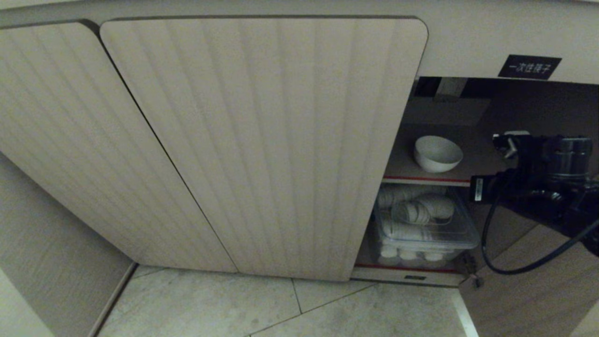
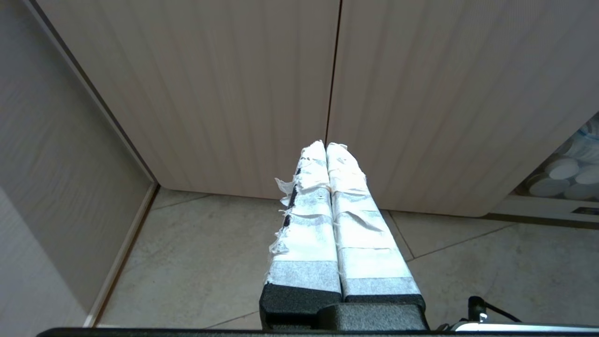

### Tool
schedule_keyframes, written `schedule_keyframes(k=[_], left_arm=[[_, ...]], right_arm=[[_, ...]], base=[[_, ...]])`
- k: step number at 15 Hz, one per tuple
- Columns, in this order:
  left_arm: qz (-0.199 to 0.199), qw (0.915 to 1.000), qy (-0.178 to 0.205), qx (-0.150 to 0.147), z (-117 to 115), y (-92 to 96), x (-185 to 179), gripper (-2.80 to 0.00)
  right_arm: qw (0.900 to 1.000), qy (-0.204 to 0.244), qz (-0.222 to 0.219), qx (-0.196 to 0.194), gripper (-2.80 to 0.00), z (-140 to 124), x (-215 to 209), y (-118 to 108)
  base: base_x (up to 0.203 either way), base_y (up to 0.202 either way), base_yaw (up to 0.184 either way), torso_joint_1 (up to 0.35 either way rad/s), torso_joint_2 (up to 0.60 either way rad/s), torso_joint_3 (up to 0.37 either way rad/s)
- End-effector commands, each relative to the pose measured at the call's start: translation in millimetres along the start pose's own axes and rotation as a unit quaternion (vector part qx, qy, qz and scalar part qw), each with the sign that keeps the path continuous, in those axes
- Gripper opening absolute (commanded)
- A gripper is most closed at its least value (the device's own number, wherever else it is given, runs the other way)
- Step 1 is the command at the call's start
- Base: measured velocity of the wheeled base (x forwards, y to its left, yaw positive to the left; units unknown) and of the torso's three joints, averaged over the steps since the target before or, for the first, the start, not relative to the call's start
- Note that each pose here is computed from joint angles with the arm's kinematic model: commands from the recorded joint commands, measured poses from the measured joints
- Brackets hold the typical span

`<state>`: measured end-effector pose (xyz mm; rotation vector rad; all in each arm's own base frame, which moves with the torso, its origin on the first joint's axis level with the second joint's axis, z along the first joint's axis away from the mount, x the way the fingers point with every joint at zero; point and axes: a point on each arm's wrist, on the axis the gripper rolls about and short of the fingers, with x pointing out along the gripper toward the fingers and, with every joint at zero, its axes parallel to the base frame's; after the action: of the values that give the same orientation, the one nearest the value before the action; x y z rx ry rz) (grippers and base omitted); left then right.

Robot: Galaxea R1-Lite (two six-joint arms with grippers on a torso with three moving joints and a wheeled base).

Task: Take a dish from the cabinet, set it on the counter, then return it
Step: Take the bowl from the cabinet

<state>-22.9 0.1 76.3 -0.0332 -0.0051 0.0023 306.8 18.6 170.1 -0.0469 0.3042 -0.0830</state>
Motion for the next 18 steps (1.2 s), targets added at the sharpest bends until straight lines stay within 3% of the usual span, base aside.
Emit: schedule_keyframes(k=[1, 18], left_arm=[[0.0, 1.0, -0.001, 0.0, 0.1, 0.0, -0.1, -2.8], [0.0, 1.0, -0.001, 0.0, 0.1, 0.0, -0.1, -2.8]], right_arm=[[1.0, -0.007, -0.013, 0.005, -2.8, 5.2, 12.4, -6.6], [0.999, -0.039, -0.022, 0.013, -2.8, 18.6, 53.3, -8.1]], base=[[0.0, 0.0, 0.0, 0.0, 0.0, 0.0], [0.0, 0.0, 0.0, 0.0, 0.0, 0.0]])
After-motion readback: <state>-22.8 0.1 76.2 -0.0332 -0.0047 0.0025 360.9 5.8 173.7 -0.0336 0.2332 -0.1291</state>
